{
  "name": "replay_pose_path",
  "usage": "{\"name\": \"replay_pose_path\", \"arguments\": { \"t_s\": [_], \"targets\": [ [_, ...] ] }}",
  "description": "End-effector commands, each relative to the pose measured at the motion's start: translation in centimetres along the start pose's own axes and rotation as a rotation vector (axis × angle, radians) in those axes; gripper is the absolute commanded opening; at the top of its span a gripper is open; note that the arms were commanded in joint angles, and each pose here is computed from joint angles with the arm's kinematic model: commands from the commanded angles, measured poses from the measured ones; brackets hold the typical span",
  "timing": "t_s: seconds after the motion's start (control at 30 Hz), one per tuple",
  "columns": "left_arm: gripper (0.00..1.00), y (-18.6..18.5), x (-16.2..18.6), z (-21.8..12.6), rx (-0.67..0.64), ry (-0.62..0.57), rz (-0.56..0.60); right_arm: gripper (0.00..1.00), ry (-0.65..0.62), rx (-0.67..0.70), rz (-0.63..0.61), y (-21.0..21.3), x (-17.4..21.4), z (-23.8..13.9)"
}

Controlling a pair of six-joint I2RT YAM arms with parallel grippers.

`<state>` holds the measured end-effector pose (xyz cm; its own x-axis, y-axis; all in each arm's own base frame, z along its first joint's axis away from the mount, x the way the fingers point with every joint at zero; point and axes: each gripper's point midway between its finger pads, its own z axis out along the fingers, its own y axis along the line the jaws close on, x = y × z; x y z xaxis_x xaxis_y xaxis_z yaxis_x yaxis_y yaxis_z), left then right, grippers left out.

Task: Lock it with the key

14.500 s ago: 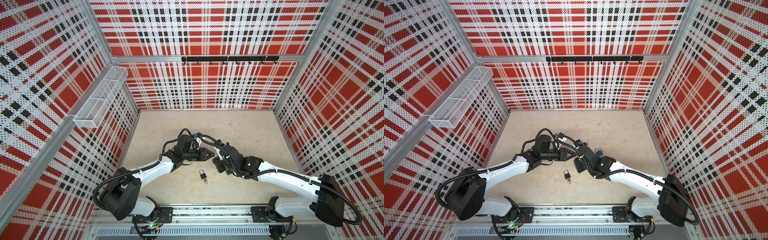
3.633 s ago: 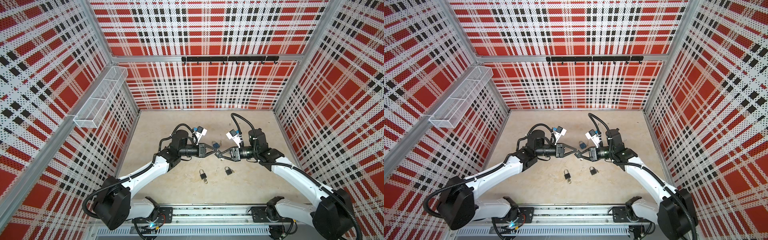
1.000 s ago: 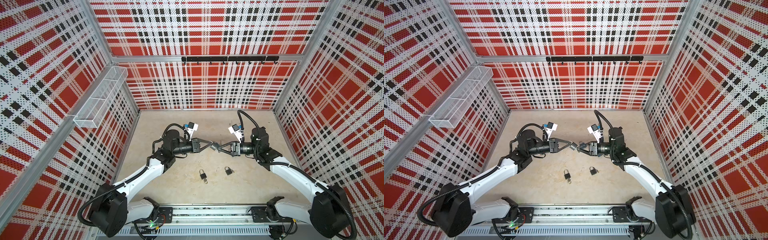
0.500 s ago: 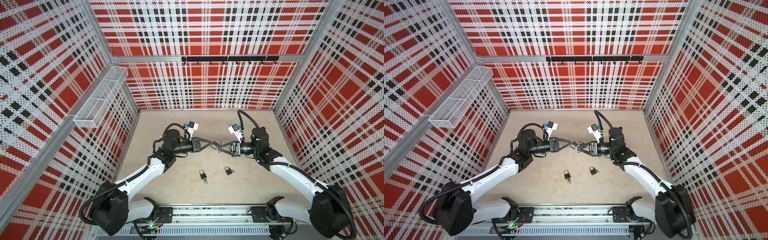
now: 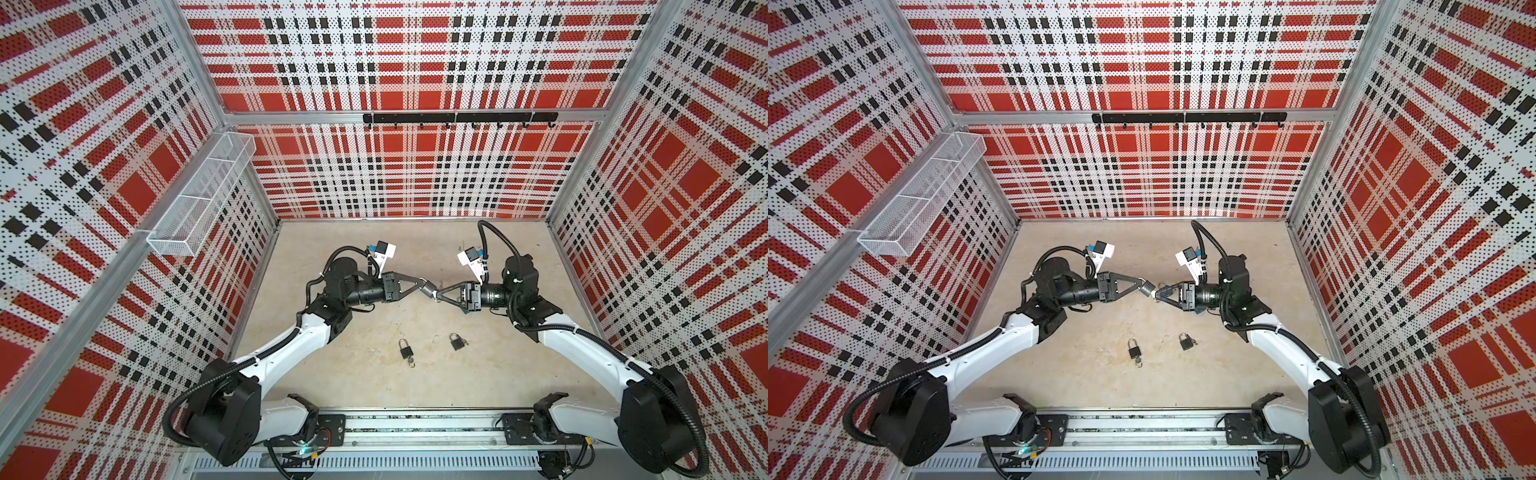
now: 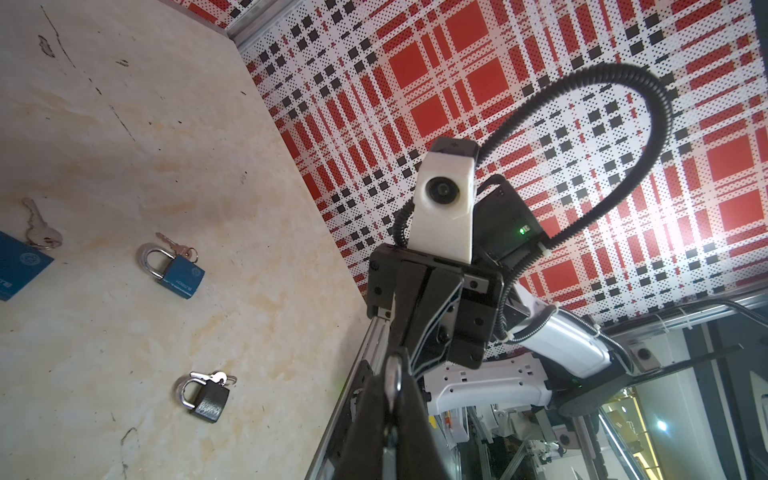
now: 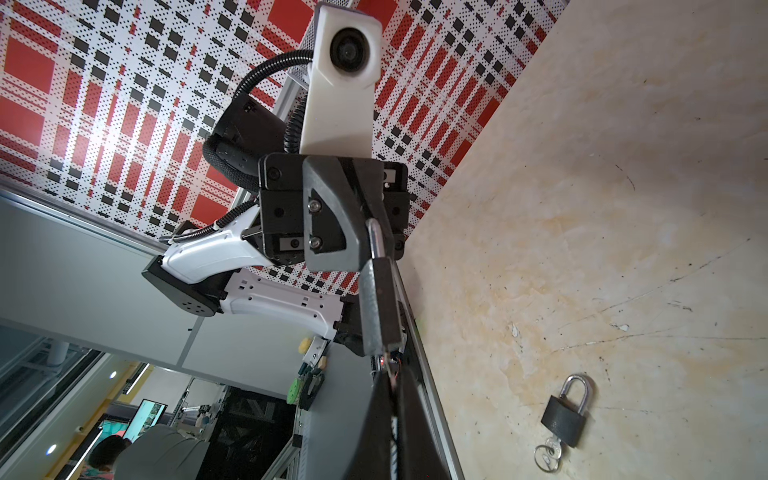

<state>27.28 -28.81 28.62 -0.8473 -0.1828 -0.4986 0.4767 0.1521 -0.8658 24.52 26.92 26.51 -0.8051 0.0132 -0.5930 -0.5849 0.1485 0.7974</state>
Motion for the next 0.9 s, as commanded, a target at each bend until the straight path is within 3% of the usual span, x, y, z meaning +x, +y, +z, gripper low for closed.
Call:
{"name": "replay_pose_path", "arguments": {
  "t_s": [0.0, 0.63, 0.87],
  "targets": [
    [0.0, -1.3, -2.6, -0.9, 0.047, -0.09, 0.035, 0.0, 0.013, -0.008, -0.004, 0.0, 1.0, -0.2],
    [0.0, -1.2, -3.8, -3.3, 0.026, -0.127, 0.049, 0.0, -0.005, 0.043, 0.013, -1.2, 1.4, -1.2],
    [0.0, 0.8, -2.3, -3.7, -0.088, -0.083, 0.064, 0.0, -0.043, 0.14, 0.009, -2.2, 1.1, -2.5]
  ]
}}
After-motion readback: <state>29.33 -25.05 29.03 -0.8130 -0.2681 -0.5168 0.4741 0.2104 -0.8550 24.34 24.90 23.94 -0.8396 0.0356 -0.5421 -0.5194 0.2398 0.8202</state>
